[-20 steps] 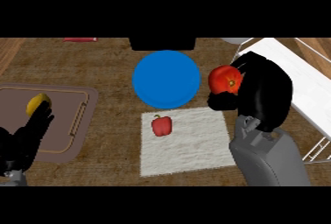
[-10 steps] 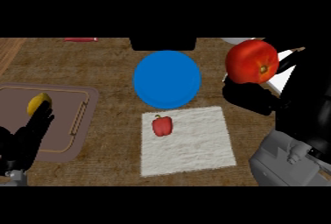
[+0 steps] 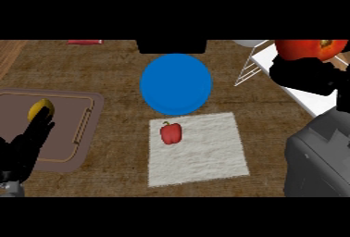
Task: Pick the tomato from the placemat and place it in the tiered shelf
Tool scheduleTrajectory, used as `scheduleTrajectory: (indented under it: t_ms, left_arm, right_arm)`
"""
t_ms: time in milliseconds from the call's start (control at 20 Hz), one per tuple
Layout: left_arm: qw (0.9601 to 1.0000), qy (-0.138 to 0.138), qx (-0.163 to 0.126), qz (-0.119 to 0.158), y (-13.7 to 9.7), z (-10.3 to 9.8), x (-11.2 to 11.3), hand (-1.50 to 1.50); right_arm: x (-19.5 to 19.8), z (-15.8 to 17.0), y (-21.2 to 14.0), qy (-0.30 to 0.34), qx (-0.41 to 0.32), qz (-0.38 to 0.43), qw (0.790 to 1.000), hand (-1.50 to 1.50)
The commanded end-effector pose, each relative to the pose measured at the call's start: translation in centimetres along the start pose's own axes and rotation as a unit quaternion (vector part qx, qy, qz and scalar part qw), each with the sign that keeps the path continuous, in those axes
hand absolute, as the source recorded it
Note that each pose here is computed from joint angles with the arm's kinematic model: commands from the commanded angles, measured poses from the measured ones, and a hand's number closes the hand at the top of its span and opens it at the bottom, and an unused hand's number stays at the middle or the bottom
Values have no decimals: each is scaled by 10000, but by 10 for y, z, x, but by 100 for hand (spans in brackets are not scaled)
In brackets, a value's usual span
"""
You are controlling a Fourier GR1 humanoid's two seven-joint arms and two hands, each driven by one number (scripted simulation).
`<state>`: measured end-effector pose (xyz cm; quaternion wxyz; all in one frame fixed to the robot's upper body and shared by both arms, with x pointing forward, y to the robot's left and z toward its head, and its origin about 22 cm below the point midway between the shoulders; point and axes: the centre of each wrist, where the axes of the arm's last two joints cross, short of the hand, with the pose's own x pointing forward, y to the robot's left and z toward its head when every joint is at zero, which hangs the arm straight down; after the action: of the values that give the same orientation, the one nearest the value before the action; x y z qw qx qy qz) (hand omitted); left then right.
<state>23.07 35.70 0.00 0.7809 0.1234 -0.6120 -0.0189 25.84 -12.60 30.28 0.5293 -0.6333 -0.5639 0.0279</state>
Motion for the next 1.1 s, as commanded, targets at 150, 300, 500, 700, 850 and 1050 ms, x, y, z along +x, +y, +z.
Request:
scheduleTrajectory:
  t_ms: [150, 300, 500, 700, 850, 1050]
  left_arm:
    - [9999, 0, 37, 108, -4, -8, 2, 0]
    - [9999, 113, -20, 82, 4, -2, -5, 0]
    - [9999, -51, -109, 105, -7, -7, -8, 0]
    - [9999, -25, -55, 126, -18, 3, 5, 0]
    - [10000, -27, 2, 28, 4, 8, -3, 0]
    - [9999, -56, -74, 78, -2, -11, 17, 0]
  right_arm:
    - [17, -31, -20, 1041, 132, 1004, 9894, 150]
    - [8, -48, -33, 1136, 304, 934, 9887, 150]
    - [14, -73, -23, 1286, 59, 1338, 9826, 150]
    - [1, -102, -27, 1390, -57, 1631, 9768, 150]
    - [-31, -105, -25, 1415, -27, 1613, 9767, 150]
    - [-47, -127, -6, 1585, -52, 1478, 9762, 150]
